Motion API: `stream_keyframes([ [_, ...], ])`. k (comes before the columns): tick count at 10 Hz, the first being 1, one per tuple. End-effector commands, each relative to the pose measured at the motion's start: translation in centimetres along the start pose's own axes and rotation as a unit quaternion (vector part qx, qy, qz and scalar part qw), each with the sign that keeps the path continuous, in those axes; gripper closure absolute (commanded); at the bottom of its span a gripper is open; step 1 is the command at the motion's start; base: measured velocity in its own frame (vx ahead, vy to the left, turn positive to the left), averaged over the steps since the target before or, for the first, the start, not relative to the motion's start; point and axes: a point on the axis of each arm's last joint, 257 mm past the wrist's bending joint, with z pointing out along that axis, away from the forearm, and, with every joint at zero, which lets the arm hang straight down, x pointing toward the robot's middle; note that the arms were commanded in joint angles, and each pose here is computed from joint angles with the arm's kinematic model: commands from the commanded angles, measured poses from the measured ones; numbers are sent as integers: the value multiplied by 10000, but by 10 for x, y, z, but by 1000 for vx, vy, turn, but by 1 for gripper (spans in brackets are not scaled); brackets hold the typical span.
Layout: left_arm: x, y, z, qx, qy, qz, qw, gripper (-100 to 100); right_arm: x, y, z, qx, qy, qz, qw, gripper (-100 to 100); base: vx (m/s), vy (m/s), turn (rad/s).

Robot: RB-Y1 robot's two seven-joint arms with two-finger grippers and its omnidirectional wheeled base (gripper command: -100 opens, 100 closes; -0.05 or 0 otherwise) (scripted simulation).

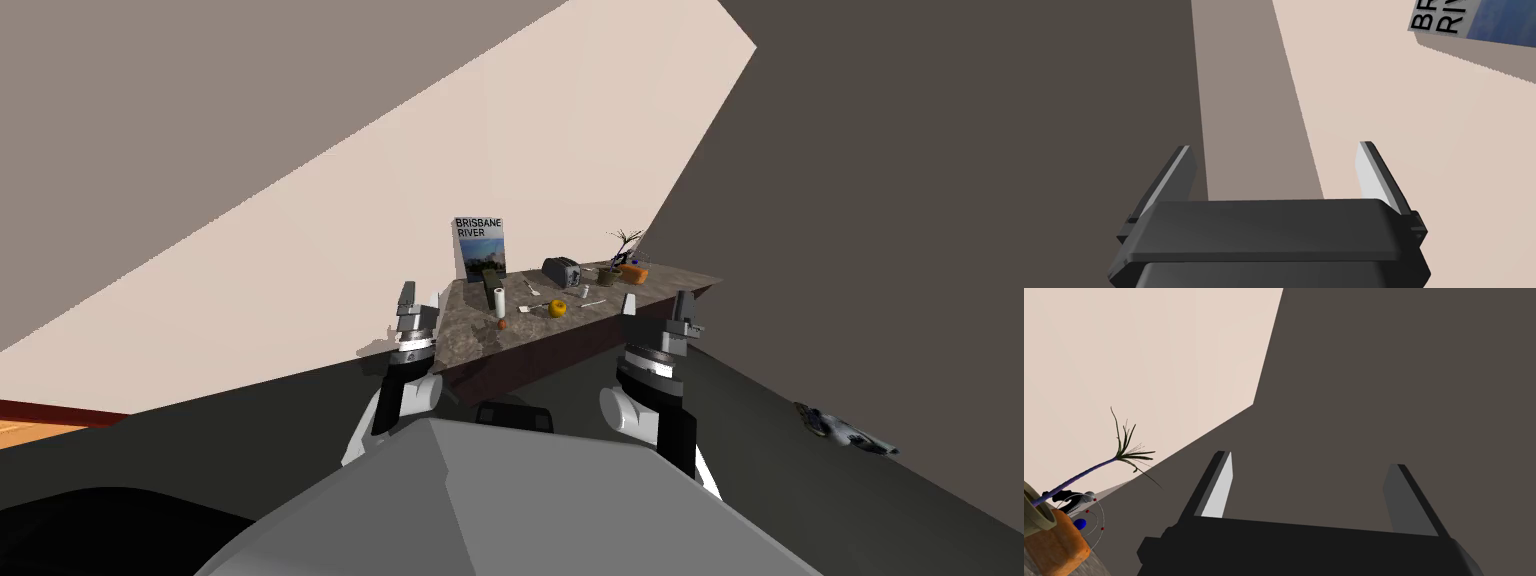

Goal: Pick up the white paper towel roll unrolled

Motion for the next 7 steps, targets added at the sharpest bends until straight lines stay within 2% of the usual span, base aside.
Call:
stream_keyframes([
  [1,3,4,-1,-47,150,91,9998,-100,0,0,0,0,0,0,10000,0,-5,-11,-16],
  [4,10,21,-6,-232,506,359,9978,-100,0,0,0,0,0,0,10000,0,-8,-30,-32],
  [7,13,48,-15,-516,817,691,9929,-100,0,0,0,0,0,0,10000,0,0,-46,-51],
])
